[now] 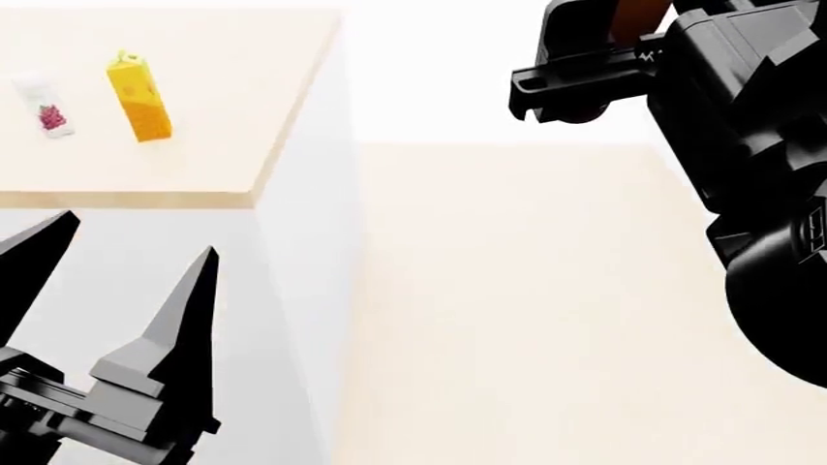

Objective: Move the drinks to the dining counter.

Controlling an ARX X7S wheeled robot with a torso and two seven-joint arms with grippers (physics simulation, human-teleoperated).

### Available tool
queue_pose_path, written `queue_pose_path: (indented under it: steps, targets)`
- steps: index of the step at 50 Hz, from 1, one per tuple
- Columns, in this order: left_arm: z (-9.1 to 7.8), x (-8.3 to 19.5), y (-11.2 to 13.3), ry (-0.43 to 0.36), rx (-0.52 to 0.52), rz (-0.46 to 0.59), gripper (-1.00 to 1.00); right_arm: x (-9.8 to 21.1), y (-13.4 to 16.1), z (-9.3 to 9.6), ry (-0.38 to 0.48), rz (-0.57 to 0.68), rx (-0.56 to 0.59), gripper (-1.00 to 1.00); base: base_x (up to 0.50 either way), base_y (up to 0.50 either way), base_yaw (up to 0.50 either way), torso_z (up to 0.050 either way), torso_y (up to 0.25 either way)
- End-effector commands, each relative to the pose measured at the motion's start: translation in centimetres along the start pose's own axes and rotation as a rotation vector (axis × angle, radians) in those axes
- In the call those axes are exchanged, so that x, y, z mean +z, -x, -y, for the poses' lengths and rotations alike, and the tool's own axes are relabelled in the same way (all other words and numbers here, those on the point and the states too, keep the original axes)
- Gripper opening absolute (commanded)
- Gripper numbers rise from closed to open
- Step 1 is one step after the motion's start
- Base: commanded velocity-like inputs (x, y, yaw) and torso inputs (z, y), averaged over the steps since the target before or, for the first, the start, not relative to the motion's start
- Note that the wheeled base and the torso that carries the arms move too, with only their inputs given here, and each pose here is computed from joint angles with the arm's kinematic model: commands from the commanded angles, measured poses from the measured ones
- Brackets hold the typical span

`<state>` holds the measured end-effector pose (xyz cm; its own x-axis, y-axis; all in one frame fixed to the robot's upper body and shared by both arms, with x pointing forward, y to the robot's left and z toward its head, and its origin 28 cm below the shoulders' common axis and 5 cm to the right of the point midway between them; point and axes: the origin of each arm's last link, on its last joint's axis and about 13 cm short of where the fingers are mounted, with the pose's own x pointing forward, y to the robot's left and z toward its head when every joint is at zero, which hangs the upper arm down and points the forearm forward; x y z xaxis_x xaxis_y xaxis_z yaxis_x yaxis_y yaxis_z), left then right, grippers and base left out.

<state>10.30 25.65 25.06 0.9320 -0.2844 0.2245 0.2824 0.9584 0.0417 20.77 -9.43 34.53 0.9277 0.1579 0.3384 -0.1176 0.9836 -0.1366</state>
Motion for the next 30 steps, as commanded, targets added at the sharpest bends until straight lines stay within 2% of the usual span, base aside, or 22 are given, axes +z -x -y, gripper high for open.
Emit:
queue_pose_path:
  steps: [1, 5, 30]
  targets:
    - [0.01, -0.02, -0.01, -0.001, -0.001, -0.001, 1.0, 0.1, -0.04, 0.15, 0.007, 0.014, -0.009, -1.0, -0.31, 0.49, 0.0, 0.0, 0.0]
    - [0.0, -0.07, -0.01, 0.0, 0.0, -0.002, 1.0, 0.0, -0.02, 0.15, 0.013, 0.011, -0.011, -1.0, -0.24, 0.39, 0.0, 0.0, 0.0]
    - [0.0, 0.01, 0.0, -0.002, -0.001, 0.0, 1.0, -0.08, -0.19, 0.02, 0.02, -0.005, -0.003, -1.0, 0.0, 0.0, 0.0, 0.0, 0.0]
